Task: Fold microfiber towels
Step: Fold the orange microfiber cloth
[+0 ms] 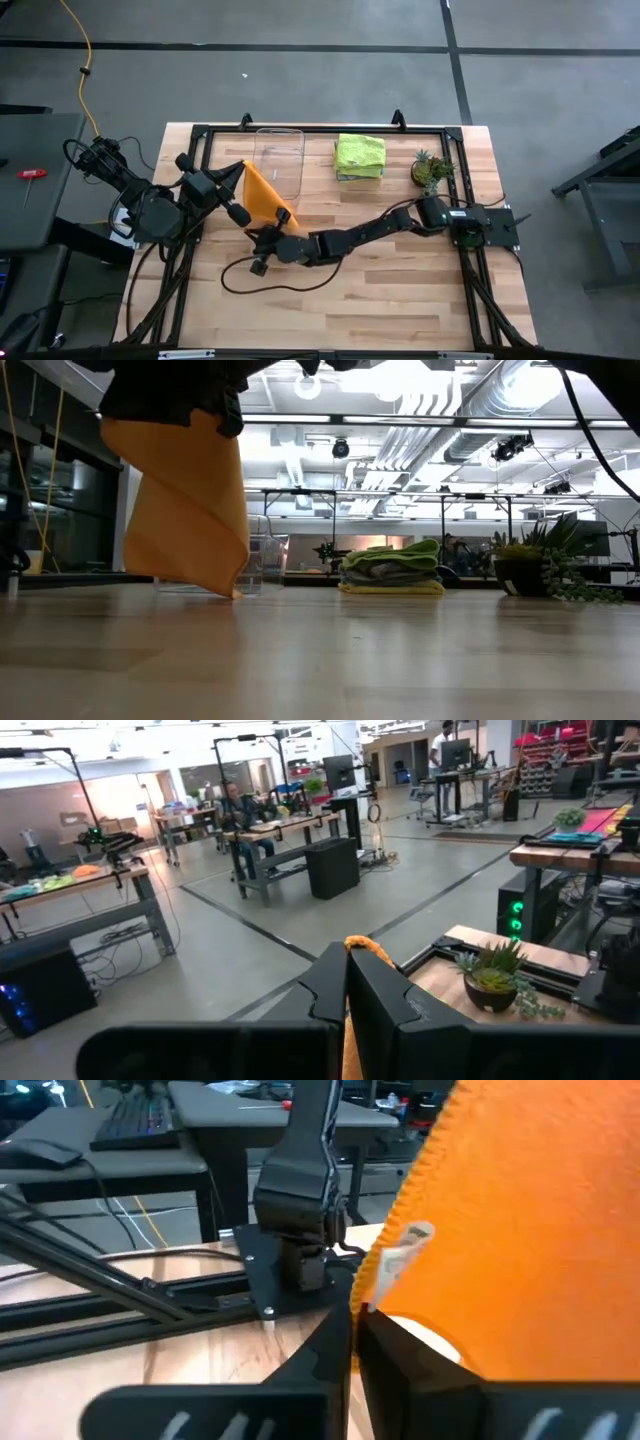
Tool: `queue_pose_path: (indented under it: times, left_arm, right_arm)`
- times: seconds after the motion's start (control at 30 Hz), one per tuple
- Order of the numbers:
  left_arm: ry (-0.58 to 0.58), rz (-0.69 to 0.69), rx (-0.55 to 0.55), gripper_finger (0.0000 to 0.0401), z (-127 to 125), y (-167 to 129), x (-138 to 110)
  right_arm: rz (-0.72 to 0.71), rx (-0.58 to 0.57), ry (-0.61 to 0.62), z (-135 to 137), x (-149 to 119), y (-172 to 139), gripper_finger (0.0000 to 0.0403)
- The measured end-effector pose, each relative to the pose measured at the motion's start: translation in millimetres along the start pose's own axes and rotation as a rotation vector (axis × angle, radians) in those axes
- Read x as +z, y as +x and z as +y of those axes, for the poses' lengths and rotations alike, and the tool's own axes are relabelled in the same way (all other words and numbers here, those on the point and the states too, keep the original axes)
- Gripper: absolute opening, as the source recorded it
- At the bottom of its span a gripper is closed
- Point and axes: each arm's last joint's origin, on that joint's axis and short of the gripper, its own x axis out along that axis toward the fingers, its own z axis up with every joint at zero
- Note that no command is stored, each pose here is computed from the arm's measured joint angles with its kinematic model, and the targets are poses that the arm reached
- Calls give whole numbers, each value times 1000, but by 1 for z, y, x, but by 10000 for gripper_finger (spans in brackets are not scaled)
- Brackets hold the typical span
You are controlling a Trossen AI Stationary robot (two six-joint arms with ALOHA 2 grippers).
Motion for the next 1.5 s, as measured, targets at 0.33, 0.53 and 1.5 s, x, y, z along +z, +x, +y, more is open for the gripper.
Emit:
queue_pose_path:
  times: [0.33,0.53,1.5]
  left_arm:
    - [36,0,24,0,1,0,0]
    - [56,-3,4,0,0,-5,0]
    - [94,-30,-311,0,-62,-1,-13]
  right_arm:
    - [-7,50,-65,9,3,-8,2]
    - [149,70,-190,14,3,-25,1]
    - [576,-286,-348,-65,119,-278,0]
